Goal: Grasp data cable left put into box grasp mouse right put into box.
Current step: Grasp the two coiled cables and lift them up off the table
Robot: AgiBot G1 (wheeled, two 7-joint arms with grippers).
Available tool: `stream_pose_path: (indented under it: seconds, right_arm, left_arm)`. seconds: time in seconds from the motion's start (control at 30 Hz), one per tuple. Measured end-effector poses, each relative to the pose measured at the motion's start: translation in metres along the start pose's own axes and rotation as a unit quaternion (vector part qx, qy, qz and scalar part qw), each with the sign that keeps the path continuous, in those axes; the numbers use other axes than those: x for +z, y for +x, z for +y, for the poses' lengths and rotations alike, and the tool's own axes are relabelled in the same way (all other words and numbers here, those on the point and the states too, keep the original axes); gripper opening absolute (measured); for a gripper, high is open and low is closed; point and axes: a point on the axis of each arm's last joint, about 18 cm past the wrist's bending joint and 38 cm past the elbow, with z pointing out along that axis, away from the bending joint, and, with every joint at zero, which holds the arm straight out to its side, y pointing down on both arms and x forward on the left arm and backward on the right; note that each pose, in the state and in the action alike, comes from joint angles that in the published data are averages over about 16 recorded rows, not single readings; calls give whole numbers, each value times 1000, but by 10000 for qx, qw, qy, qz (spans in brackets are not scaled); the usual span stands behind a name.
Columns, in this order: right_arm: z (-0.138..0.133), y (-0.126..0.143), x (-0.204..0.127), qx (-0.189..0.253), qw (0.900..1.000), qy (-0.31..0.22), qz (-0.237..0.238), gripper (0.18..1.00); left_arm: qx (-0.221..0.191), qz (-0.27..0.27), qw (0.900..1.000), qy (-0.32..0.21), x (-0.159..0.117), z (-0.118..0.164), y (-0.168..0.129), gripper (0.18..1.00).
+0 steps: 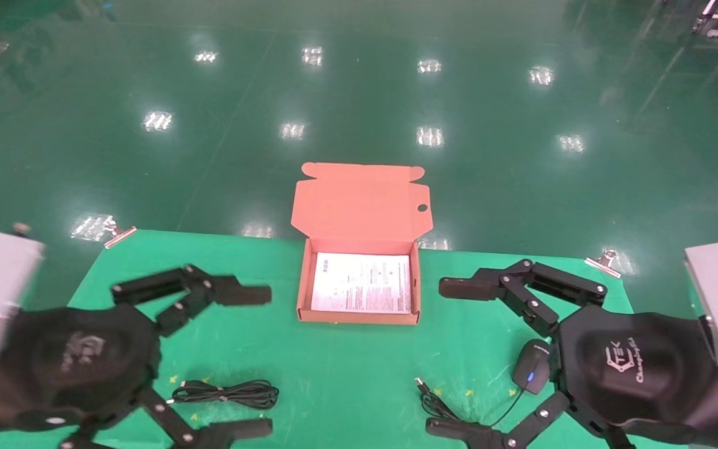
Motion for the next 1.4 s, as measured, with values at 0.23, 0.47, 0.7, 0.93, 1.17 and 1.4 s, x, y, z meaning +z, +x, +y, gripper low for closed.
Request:
stream_pose_path:
  seconds: [0.23,0.47,0.7,0.93,1.17,1.4]
  right_arm:
    - [13,6,1,-826,9925,-894,-67,1001]
    - [39,19,3,-1951,9566,-2134,-366,1001]
    - [75,35,6,-2770,9016,-3236,-750,1001]
    - [117,46,12,-3096,8571,-4019,-895,1001]
    - [154,52,19,-3102,8322,-4532,-766,1001]
    - [179,54,27,-2774,8305,-4808,-460,1001]
  left_arm:
    - [-43,202,9954,-936,12,20,-6,1001]
    - [13,388,9749,-2193,27,51,-20,1001]
    - [257,424,9382,-3425,39,88,-40,1001]
    - [572,282,8930,-4455,46,126,-63,1001]
    - [828,48,8592,-5049,53,157,-79,1001]
    - [875,-186,8456,-5263,62,177,-92,1001]
